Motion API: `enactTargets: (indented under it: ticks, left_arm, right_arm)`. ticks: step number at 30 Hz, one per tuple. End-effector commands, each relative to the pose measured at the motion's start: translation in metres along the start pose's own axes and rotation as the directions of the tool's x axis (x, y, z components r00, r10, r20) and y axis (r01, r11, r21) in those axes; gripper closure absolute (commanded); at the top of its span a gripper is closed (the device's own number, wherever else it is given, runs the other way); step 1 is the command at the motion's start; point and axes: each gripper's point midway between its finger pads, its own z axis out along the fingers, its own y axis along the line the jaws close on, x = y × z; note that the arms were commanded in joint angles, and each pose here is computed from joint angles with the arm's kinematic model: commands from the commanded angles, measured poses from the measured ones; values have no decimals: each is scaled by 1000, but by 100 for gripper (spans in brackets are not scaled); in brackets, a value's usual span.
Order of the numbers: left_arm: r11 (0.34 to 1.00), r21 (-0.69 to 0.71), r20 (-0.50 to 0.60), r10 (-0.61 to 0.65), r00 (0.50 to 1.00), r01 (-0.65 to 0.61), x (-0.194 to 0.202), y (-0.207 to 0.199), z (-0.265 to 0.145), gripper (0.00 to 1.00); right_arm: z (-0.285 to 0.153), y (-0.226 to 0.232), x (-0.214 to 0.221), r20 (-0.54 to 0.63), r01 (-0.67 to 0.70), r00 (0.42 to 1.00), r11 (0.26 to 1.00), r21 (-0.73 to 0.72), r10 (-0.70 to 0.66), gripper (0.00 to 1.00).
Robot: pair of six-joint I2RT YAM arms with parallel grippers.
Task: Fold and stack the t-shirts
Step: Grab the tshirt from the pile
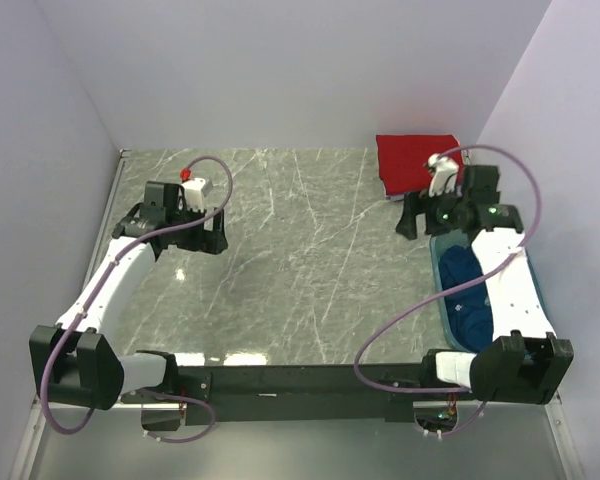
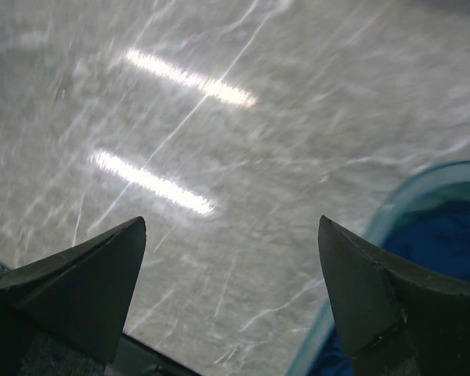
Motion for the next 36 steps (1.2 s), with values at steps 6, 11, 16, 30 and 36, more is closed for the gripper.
enactTargets:
  ticks: [6, 11, 16, 30, 36]
  left_arm:
    - [985, 174, 120, -20, 993, -1, -45, -27, -35, 1]
    - [967, 254, 88, -30, 996, 7, -46, -37, -40, 1]
    - [953, 303, 91, -27, 995, -2, -45, -45, -46, 1]
    - [939, 343, 89, 4, 996, -34, -42, -49, -44, 1]
    - [937, 348, 89, 2, 996, -33, -41, -50, -42, 1]
  right_arm:
    - [-72, -41, -42, 40, 4, 999, 986, 166, -11, 3]
    - [-93, -81, -5, -146, -64, 984, 969, 239, 101, 3]
    - [-100, -127, 64, -369, -103, 895, 923, 371, 249, 3]
    - [-30, -193, 166, -440, -112, 780, 792, 600, 444, 3]
    - [-16, -184, 200, -507, -151, 709, 807, 570, 491, 12]
